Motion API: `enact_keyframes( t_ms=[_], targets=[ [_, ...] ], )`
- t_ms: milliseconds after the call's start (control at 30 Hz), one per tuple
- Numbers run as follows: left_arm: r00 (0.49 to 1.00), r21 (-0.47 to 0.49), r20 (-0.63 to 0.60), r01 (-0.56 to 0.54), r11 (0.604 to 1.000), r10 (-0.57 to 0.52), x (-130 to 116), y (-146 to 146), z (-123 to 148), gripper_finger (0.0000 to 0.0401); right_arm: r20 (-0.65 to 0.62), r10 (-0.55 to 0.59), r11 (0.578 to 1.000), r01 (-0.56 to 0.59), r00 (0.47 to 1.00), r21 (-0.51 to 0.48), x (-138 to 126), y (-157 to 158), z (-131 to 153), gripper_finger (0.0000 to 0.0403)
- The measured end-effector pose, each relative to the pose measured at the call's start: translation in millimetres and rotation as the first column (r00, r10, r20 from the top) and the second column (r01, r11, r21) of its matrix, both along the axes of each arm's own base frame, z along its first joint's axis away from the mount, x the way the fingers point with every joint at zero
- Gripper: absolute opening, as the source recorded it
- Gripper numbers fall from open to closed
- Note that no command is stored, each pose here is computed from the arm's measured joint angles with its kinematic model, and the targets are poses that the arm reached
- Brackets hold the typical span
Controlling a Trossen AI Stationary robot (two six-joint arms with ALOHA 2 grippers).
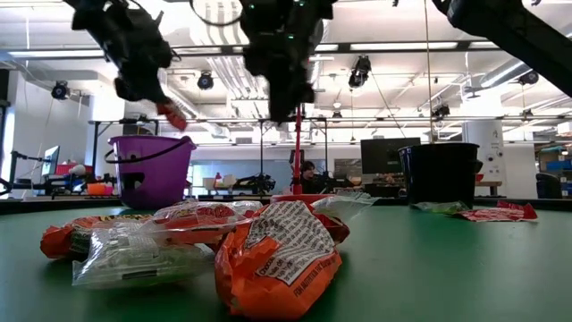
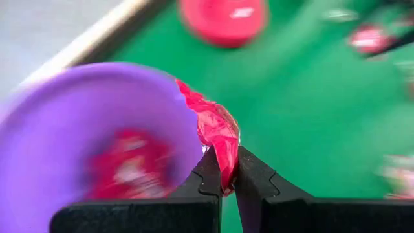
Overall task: Sort candy
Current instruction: Put the red candy into the violet bucket
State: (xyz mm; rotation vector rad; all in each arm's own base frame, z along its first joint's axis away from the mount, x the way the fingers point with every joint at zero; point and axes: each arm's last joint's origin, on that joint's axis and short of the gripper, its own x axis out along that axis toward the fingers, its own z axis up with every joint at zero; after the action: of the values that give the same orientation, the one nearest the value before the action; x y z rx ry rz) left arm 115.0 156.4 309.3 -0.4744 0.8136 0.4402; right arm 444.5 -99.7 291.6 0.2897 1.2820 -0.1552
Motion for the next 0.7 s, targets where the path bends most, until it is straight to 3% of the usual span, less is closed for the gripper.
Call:
enact_keyframes(
  t_ms=[100, 233, 467, 700],
  targets=[
    [0.991, 0.102, -0.098, -0.081, 0.991, 0.091, -8.4, -4.5, 4.6, 0.0, -0.133, -0.011, 0.999, 0.015, 0.991, 0.03, -10.2, 10.1, -4.4, 0.0139],
    [0.986, 0.152, -0.109, -0.106, 0.983, 0.124, -13.1, -9.1, 9.4, 0.0, -0.198, -0.016, 0.999, 0.025, 0.98, 0.046, -13.3, 25.4, -5.7, 0.0139],
    [0.966, 0.188, -0.191, -0.138, 0.973, 0.174, -16.4, -8.9, 7.4, 0.0, -0.202, 0.005, 0.999, 0.005, 0.979, 0.051, -8.7, 58.4, -5.7, 0.0138],
    [0.957, 0.135, -0.27, -0.076, 0.988, 0.111, -15.3, -7.3, -1.2, 0.003, -0.209, 0.016, 0.999, -0.007, 0.978, 0.044, -6.9, 91.7, -5.7, 0.0139]
  ],
)
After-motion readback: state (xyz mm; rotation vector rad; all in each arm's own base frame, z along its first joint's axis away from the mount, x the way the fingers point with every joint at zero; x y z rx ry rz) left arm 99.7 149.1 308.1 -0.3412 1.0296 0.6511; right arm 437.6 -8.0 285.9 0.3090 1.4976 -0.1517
